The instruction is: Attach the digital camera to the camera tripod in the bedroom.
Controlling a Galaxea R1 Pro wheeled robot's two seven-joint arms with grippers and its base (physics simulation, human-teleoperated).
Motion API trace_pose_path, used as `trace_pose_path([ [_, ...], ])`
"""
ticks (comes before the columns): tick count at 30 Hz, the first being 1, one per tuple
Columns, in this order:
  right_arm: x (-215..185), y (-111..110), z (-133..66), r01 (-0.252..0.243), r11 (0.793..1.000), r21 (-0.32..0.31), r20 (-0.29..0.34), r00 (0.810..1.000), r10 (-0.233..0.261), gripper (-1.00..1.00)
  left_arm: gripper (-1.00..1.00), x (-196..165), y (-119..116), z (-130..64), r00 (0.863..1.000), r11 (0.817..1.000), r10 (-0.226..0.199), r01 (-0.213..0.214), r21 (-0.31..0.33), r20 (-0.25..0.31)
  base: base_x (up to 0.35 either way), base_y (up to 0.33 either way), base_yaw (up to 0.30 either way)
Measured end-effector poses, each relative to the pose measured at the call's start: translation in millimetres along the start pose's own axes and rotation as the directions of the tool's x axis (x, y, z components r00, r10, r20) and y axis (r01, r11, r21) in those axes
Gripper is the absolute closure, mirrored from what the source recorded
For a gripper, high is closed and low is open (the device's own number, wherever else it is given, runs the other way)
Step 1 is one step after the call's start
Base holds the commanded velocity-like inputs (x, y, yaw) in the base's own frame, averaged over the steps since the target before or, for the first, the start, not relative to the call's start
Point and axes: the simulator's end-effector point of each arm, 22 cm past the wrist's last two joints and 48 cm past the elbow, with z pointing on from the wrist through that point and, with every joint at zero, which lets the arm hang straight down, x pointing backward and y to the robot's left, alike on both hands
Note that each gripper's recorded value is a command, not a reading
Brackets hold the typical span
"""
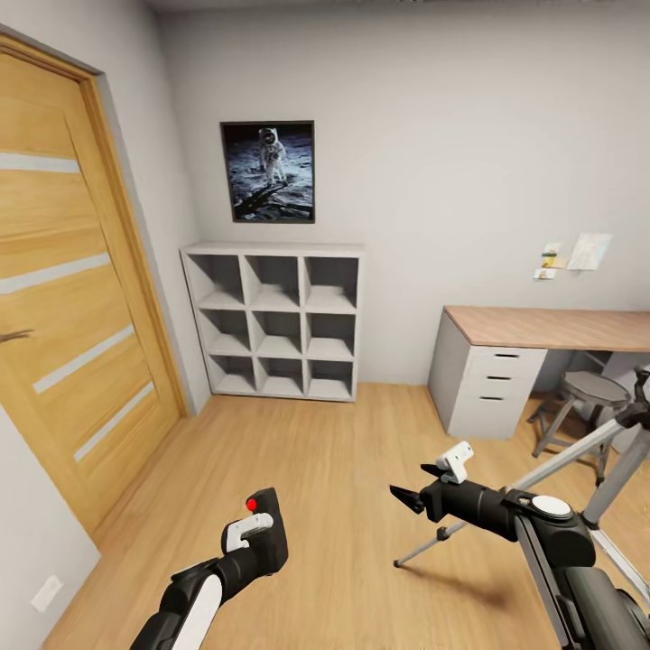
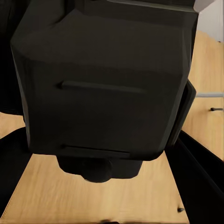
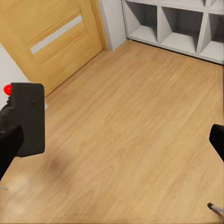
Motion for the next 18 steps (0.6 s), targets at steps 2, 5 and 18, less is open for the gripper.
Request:
trace_pose_path([
  [2,0.0,0.2,0.1,0.000,1.000,0.000,0.000,1.000,0.000,-1.00,1.00,0.0,0.0,0.0,1.000,1.000,0.000,0.000,0.000,0.000,-0.011,0.300,-0.263],
  [5,-0.1,0.4,0.2,0.000,1.000,0.000,0.000,1.000,0.000,-1.00,1.00,0.0,0.1,0.0,1.000,1.000,0.001,-0.001,0.000,0.001,-0.006,0.226,-0.263],
  [18,11.5,-10.1,-8.3,0.005,1.000,0.029,0.009,1.000,-0.005,-1.00,1.00,0.1,-0.4,0.1,1.000,1.000,0.002,-0.002,-0.001,0.001,-0.001,0.033,-0.263],
])
